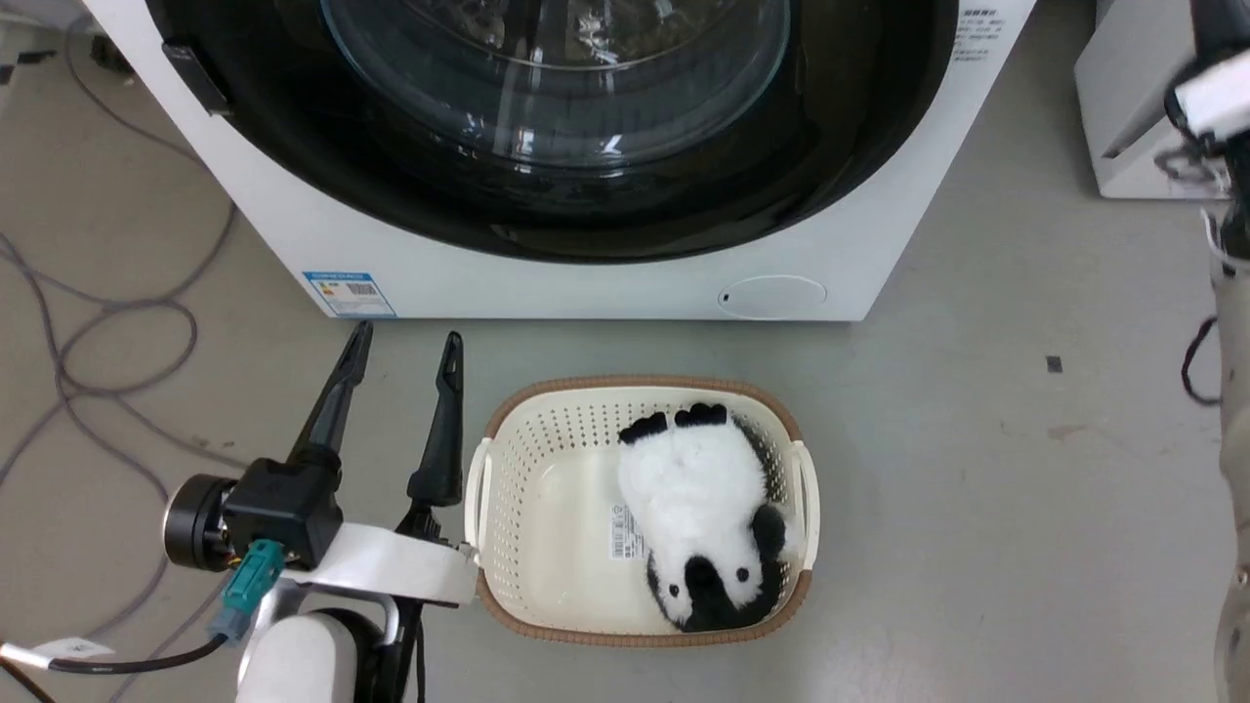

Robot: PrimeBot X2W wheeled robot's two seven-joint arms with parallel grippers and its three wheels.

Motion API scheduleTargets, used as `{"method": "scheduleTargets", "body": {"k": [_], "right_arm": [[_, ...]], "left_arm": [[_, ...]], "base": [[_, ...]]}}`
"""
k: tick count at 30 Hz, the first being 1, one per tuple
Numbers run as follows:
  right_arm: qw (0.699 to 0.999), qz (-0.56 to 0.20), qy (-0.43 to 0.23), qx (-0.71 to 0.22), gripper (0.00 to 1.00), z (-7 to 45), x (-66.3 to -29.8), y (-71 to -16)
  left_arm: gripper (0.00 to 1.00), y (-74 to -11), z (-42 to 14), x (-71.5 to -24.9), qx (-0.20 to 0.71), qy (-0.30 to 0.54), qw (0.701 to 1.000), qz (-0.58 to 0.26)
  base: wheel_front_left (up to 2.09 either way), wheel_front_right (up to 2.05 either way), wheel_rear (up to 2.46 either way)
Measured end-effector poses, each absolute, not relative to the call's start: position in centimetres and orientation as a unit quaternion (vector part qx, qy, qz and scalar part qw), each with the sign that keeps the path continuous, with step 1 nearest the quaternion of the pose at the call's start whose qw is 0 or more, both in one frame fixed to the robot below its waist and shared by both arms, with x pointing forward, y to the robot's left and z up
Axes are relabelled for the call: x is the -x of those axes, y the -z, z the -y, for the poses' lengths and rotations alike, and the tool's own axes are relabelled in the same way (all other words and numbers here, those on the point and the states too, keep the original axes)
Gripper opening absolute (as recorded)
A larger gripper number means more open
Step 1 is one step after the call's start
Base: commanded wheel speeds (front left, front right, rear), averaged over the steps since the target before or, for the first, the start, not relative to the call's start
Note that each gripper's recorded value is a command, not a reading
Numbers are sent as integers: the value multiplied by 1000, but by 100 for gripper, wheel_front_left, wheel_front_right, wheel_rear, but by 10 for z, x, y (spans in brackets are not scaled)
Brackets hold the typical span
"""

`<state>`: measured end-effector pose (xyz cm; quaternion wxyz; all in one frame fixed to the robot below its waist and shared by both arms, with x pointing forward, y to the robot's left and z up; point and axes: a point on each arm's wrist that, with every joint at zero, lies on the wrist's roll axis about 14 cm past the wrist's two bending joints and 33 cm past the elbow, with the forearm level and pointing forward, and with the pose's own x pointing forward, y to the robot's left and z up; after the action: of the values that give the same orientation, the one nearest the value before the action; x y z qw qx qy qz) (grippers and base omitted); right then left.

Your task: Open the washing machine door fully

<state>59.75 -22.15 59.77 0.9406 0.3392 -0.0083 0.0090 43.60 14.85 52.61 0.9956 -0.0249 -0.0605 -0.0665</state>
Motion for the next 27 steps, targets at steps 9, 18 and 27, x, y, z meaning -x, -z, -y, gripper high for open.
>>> {"method": "scheduleTargets", "body": {"k": [9, 18, 27], "right_arm": [[939, -78, -85, -323, 0, 170, -626, -602], [932, -133, -148, -302, 0, 123, -645, -607], [924, -177, -172, -292, 0, 103, -667, -603]], "left_arm": [[100, -522, -146, -446, 31, 73, 995, 65], [100, -517, -146, -454, 36, 76, 994, 69], [100, -510, -149, -466, 43, 75, 994, 71]], "base": [[0, 0, 0], [0, 0, 0], [0, 0, 0]]}}
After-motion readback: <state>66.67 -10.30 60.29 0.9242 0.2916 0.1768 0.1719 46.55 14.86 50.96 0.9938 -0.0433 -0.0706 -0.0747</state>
